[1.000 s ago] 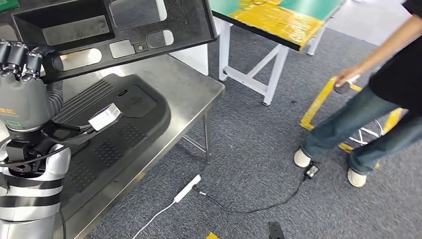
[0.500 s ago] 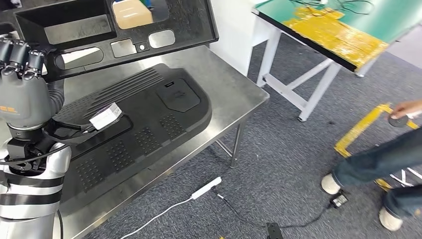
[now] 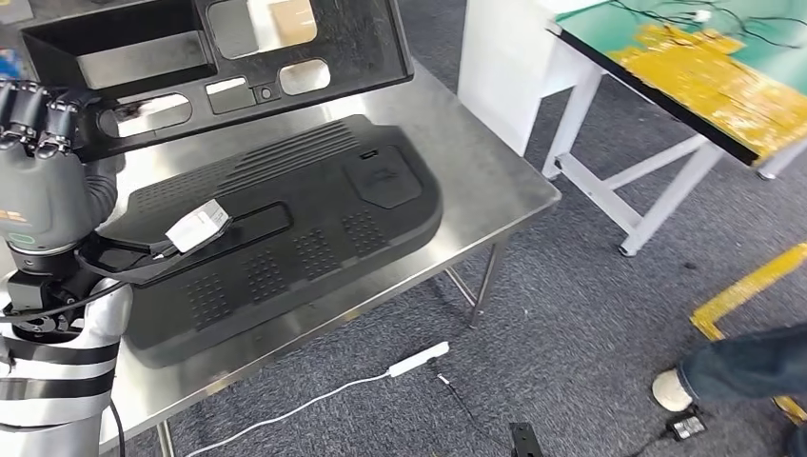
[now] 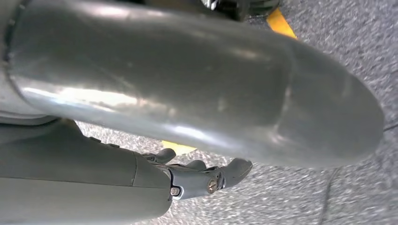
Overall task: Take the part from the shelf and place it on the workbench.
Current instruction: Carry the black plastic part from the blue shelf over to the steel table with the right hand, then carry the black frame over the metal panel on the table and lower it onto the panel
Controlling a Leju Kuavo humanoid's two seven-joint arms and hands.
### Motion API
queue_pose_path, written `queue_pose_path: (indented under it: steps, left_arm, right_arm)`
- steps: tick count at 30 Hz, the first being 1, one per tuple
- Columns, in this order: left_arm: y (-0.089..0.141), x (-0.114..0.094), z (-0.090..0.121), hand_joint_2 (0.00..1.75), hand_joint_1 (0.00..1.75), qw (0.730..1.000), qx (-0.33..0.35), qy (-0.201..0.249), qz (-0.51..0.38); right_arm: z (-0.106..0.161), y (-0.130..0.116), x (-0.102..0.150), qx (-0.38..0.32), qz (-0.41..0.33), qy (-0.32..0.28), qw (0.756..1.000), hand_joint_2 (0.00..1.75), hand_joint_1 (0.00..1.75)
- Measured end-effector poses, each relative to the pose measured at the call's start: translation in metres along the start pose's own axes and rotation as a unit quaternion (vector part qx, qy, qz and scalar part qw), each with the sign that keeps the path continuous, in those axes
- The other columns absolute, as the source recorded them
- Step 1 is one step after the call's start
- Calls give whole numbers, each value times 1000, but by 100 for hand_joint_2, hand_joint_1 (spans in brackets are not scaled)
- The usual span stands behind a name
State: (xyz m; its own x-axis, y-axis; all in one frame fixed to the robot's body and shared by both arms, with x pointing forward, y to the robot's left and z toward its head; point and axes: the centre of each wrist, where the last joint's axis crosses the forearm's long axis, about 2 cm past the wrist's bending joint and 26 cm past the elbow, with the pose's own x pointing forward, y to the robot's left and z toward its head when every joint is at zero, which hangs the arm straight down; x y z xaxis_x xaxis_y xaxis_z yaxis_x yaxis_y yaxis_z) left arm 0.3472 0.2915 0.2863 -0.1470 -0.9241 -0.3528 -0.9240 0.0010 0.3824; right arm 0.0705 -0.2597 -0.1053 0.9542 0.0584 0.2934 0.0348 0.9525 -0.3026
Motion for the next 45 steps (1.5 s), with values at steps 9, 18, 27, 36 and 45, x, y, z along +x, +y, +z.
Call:
queue_pose_path:
  steps: [9, 18, 27, 36, 45]
  left_arm:
    - [0, 1, 0, 175, 175, 1000, 1, 2, 1]
    - [0, 5, 1, 175, 175, 1000, -2, 1, 6]
    - [-4, 16, 1, 175, 175, 999, -4, -15, 39]
    - [-33, 40, -3, 175, 175, 995, -42, 1, 96]
    - [-69, 73, -5, 175, 175, 985, -121, 17, 125]
  right_arm:
    - [-1, -1, 2, 0, 0, -1, 1000, 0, 0]
    - [-1, -2, 1, 8, -8, 2, 1000, 0, 0]
    - [0, 1, -1, 34, -11, 7, 999, 0, 0]
    - [1, 4, 2, 43, 0, 6, 999, 0, 0]
    - [1, 7, 11, 49, 8, -2, 999, 0, 0]
